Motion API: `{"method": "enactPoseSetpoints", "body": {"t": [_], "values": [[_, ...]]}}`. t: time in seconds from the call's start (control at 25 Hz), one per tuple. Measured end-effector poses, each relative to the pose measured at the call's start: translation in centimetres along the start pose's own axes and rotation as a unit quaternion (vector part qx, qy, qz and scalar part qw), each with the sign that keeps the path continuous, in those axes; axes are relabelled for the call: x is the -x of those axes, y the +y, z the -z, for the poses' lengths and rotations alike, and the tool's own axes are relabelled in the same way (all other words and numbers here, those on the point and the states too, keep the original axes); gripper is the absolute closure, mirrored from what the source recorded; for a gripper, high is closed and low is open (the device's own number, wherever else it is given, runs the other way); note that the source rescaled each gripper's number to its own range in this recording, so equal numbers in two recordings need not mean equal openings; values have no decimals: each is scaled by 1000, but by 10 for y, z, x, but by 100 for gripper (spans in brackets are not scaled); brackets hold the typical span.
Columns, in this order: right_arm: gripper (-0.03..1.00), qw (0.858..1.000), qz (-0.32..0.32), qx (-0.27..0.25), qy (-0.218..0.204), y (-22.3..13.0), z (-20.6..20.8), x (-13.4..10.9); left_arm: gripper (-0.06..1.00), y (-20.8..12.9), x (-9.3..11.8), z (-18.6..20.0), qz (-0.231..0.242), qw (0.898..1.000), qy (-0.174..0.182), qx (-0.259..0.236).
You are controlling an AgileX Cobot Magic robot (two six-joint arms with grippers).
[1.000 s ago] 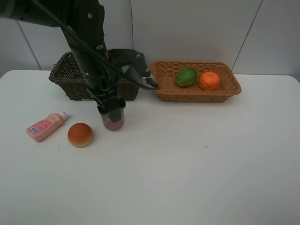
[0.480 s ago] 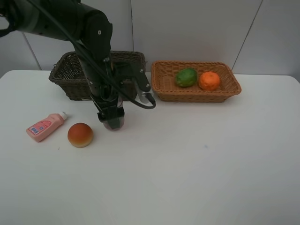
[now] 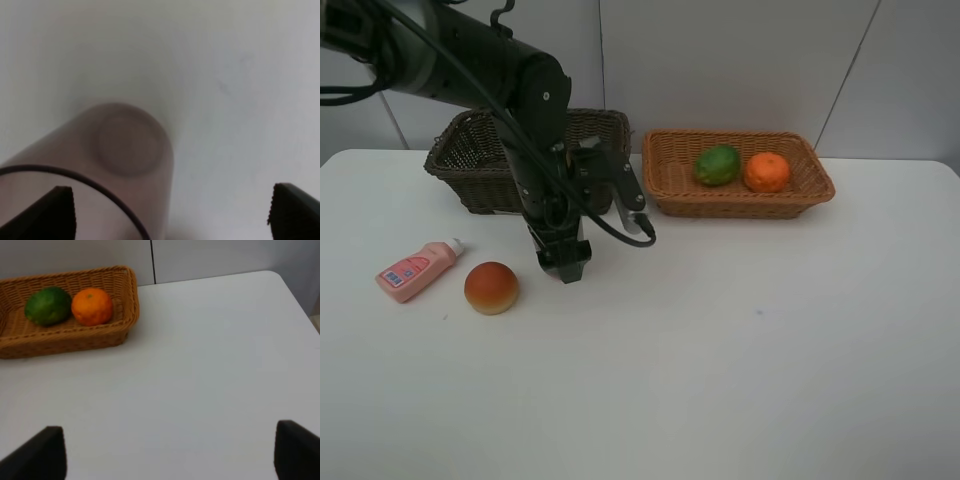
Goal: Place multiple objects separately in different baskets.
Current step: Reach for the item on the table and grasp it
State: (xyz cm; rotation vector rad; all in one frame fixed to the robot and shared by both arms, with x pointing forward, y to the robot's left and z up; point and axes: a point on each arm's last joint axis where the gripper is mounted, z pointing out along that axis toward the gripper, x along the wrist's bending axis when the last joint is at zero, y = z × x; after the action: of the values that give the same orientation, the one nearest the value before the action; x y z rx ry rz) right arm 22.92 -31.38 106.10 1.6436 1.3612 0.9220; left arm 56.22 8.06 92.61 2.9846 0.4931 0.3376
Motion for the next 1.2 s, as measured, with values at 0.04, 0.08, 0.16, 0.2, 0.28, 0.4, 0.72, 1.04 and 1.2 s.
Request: {"method": "enactPoseSetpoints", "body": {"t": [0.04, 0.08, 0.16, 0.2, 0.28, 0.4, 0.72, 1.04, 1.2], "values": [[15, 1000, 0, 0, 0, 0, 0, 0, -6, 0, 0, 0, 0, 1000, 0, 1], [15, 1000, 0, 0, 0, 0, 0, 0, -6, 0, 0, 0, 0, 1000, 1, 1], [15, 1000, 0, 0, 0, 0, 0, 0, -6, 0, 0, 0, 0, 1000, 1, 2], [15, 1000, 0, 0, 0, 0, 0, 0, -6, 0, 0, 0, 0, 1000, 1, 2], [15, 1000, 0, 0, 0, 0, 0, 0, -6, -1, 1, -2, 0, 1000, 2, 3], [15, 1000, 0, 0, 0, 0, 0, 0, -6, -4, 4, -5, -1, 1000, -1, 0], [15, 1000, 0, 0, 0, 0, 0, 0, -6, -6, 6, -13, -2, 1000, -8, -9], [15, 1000, 0, 0, 0, 0, 0, 0, 16, -6, 7, -19, -3, 1000, -12, -14], [15, 1000, 0, 0, 0, 0, 0, 0, 60, -6, 7, -24, -4, 1000, -12, -12]]}}
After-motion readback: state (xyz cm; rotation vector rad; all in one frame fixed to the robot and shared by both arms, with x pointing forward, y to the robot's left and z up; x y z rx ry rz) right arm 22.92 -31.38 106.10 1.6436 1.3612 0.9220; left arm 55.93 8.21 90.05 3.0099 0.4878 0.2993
